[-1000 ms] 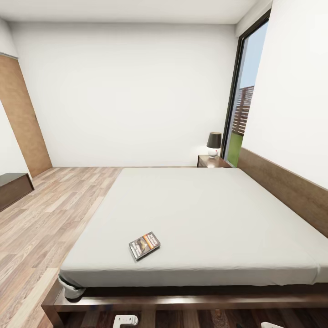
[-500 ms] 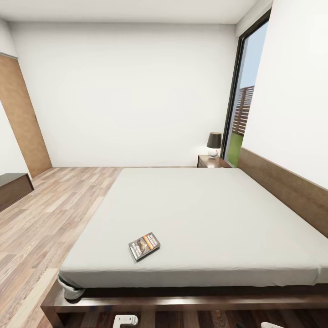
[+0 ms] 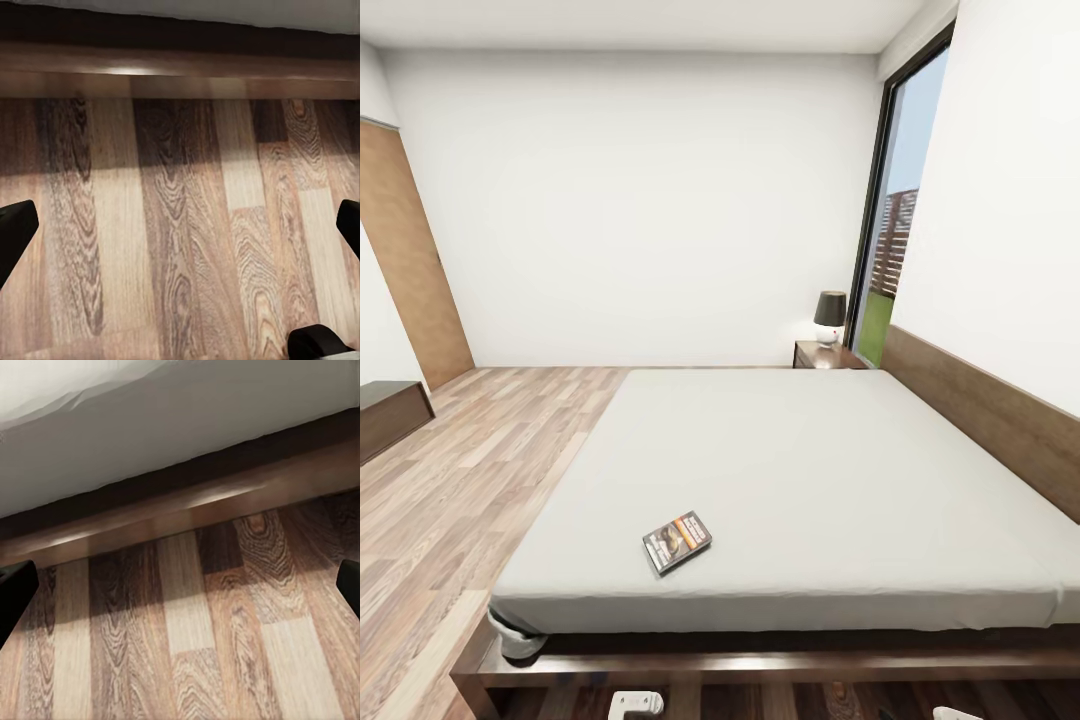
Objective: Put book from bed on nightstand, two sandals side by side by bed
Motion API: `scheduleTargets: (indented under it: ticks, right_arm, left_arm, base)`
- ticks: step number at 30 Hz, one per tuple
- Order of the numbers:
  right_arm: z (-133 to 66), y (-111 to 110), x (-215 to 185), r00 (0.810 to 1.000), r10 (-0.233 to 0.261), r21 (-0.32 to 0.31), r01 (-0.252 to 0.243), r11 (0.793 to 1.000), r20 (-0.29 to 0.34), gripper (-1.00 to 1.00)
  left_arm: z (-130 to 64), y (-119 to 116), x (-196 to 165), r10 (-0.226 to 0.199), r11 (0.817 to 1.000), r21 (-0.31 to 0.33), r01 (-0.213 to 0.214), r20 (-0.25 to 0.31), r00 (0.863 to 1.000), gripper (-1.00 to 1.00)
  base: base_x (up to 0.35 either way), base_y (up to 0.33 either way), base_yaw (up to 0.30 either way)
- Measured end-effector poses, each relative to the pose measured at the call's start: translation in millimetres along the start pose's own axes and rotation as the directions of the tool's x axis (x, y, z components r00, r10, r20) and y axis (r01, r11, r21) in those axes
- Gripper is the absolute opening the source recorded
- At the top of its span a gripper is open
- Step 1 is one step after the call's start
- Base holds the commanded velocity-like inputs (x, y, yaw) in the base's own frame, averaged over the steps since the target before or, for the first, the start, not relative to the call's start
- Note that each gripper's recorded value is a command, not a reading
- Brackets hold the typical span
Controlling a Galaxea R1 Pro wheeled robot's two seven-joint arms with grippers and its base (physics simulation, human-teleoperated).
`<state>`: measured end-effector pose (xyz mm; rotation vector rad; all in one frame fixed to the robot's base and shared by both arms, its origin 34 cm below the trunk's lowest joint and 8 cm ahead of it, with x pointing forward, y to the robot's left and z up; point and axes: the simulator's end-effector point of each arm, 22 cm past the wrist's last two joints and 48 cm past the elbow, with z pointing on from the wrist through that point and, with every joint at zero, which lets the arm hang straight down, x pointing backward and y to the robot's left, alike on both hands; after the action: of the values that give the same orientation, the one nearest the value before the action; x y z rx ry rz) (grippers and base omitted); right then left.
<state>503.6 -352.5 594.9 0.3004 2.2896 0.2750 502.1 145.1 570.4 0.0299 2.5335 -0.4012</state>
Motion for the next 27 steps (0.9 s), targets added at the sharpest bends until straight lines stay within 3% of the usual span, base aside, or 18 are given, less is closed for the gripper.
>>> scheduleTargets:
  ticks: [27]
  right_arm:
    - [-27.7, 11.1, -25.9, 1.0, 0.001, 0.001, -0.001, 1.0, -0.001, 1.0]
  left_arm:
    - [-30.1, -25.4, -18.2, -0.005, 1.0, 0.015, 0.005, -0.006, 1.0, 1.0]
  base:
    - [0.0, 0.0, 0.0]
